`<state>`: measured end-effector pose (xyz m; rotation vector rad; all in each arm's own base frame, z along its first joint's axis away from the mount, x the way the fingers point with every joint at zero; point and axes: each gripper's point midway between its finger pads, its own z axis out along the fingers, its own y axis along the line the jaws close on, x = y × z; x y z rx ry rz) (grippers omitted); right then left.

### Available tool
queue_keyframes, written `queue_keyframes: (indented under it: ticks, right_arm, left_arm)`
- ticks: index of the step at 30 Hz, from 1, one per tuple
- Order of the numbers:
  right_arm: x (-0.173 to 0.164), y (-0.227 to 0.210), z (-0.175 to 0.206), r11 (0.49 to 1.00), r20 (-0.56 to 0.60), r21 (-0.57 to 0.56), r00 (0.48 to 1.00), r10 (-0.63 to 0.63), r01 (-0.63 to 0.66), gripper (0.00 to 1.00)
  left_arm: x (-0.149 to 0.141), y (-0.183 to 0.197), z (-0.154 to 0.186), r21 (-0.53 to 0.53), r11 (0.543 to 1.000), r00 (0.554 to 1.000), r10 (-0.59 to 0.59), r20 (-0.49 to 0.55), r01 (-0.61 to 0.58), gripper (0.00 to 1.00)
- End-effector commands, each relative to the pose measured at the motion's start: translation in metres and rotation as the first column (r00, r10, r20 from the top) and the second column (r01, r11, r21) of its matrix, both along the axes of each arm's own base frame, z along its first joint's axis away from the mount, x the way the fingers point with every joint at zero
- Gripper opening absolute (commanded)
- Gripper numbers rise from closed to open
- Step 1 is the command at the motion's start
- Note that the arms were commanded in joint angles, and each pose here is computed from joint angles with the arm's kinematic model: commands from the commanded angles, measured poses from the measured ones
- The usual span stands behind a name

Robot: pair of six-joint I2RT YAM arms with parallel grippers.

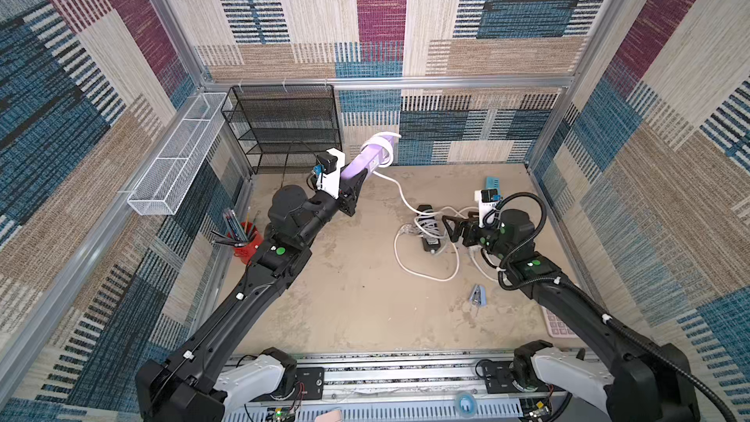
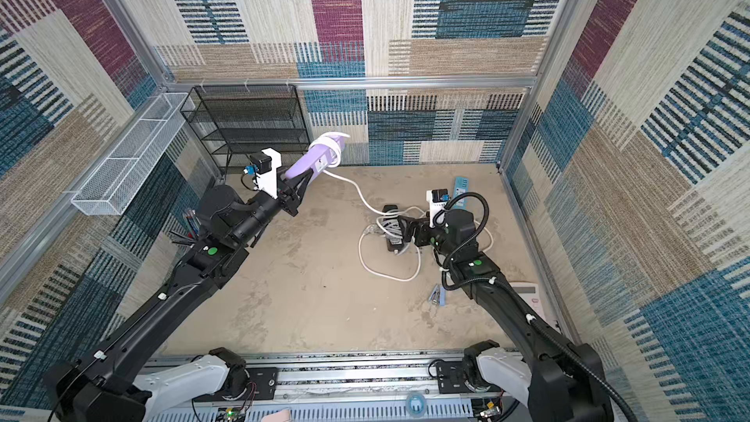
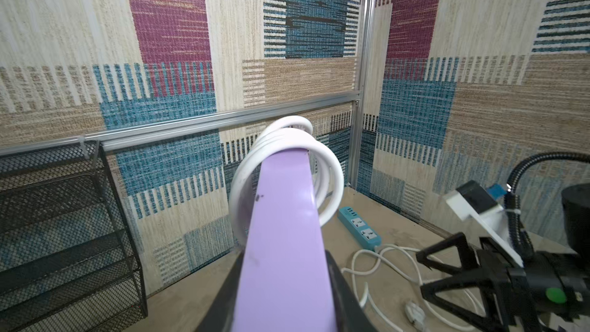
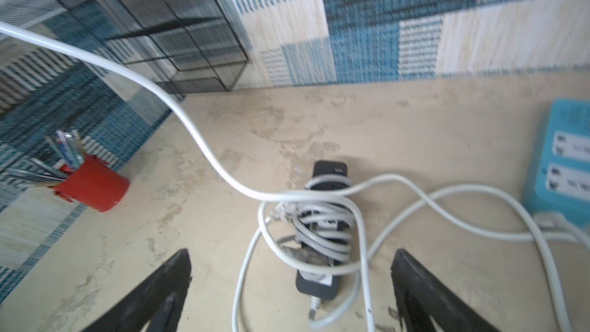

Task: Unwrap the cord wrapped around the power strip
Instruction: Unwrap the power cord from the power strip.

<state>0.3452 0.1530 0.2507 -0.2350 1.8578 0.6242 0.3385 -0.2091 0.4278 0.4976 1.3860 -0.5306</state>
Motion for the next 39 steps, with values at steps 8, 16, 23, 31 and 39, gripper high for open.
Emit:
queue_keyframes:
  ticks: [8, 16, 23, 31, 39]
  right_arm:
    - [-0.019, 0.071, 0.092, 0.894, 0.377, -0.135, 0.813, 0.444, -0.426, 0.98]
    - [-0.008, 0.111, 0.096, 0.819, 0.439, -0.255, 0.692, 0.572, -0.514, 0.98]
    - [0.011, 0.14, 0.085, 0.795, 0.446, -0.272, 0.662, 0.603, -0.542, 0.95]
    - [0.017, 0.142, 0.076, 0.81, 0.455, -0.237, 0.675, 0.581, -0.537, 0.18]
    - [0.016, 0.134, 0.074, 0.836, 0.447, -0.223, 0.71, 0.545, -0.502, 0.0]
  left_arm:
    - [-0.026, -0.024, 0.012, -0.048, 0.977, 0.978, -0.208, -0.023, 0.207, 0.0]
    - [-0.031, -0.035, 0.01, -0.075, 0.954, 0.954, -0.293, -0.055, 0.289, 0.0]
    - [-0.034, -0.036, 0.01, -0.076, 0.949, 0.949, -0.31, -0.054, 0.306, 0.0]
    - [-0.035, -0.032, 0.01, -0.073, 0.953, 0.953, -0.298, -0.049, 0.294, 0.0]
    - [-0.035, -0.029, 0.014, -0.099, 0.951, 0.954, -0.297, -0.047, 0.291, 0.0]
